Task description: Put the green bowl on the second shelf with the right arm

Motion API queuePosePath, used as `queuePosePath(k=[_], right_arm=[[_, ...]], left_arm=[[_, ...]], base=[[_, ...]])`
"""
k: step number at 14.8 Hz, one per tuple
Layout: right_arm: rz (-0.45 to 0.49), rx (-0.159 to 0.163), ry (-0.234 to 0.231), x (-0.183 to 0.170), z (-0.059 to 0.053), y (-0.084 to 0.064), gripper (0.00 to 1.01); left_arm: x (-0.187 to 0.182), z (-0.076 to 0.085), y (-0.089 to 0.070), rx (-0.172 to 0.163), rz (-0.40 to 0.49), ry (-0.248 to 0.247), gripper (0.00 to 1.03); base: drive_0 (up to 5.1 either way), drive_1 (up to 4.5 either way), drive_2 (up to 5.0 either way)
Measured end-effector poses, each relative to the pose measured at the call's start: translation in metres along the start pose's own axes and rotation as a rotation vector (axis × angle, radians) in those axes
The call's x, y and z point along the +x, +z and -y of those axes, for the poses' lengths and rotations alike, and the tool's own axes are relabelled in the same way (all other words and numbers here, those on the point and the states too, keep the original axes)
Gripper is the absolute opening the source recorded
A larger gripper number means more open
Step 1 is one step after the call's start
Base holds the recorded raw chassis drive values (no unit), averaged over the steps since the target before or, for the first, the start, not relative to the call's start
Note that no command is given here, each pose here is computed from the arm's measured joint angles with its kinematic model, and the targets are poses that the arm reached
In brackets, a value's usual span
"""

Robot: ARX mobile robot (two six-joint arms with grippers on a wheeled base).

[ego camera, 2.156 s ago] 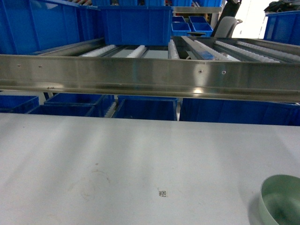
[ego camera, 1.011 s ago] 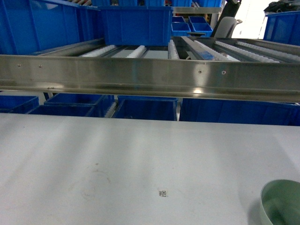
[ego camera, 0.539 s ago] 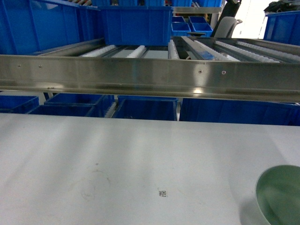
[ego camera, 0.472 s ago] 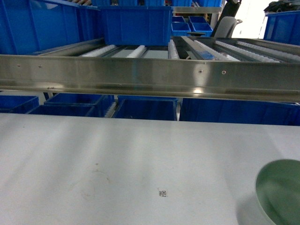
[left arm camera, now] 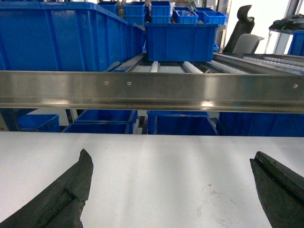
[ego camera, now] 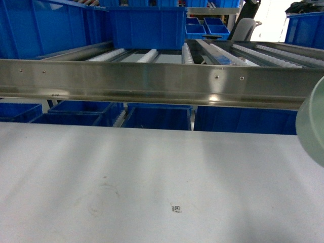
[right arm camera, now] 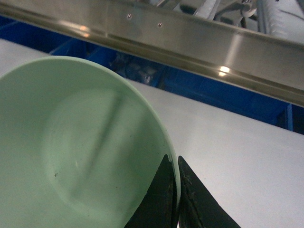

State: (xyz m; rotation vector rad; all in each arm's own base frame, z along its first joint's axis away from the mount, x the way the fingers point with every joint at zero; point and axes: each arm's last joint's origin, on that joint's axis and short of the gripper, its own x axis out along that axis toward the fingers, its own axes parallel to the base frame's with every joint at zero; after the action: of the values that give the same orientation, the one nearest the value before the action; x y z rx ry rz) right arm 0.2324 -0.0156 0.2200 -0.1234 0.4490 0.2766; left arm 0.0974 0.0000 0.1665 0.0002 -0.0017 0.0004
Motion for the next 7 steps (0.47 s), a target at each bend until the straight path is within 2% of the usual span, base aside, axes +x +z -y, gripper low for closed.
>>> queuePosePath(k=[1,3,5,7], right_arm=[[0.041,0.016,-0.025,-0.015,-0.001,0.003,0.02],[0.148,0.023,-0.072,-0.05,-0.008,0.011,0.02],[0.197,0.041,-0.066,-0.071,-0.02,0.006,0.02],[0.214,0.075,-0.044,-0.083,-0.035,-0.008,0.02]], left_arm=[[0.0,0.0,0.0,0.0,0.0,0.0,0.98],[0.0,0.0,0.0,0.0,0.0,0.0,0.98],[0.0,0.0,0.0,0.0,0.0,0.0,0.98],[0.0,0.0,0.0,0.0,0.0,0.0,0.98]], base=[[0.0,0.0,0.0],[0.0,0.0,0.0],[0.0,0.0,0.0],[0.0,0.0,0.0]])
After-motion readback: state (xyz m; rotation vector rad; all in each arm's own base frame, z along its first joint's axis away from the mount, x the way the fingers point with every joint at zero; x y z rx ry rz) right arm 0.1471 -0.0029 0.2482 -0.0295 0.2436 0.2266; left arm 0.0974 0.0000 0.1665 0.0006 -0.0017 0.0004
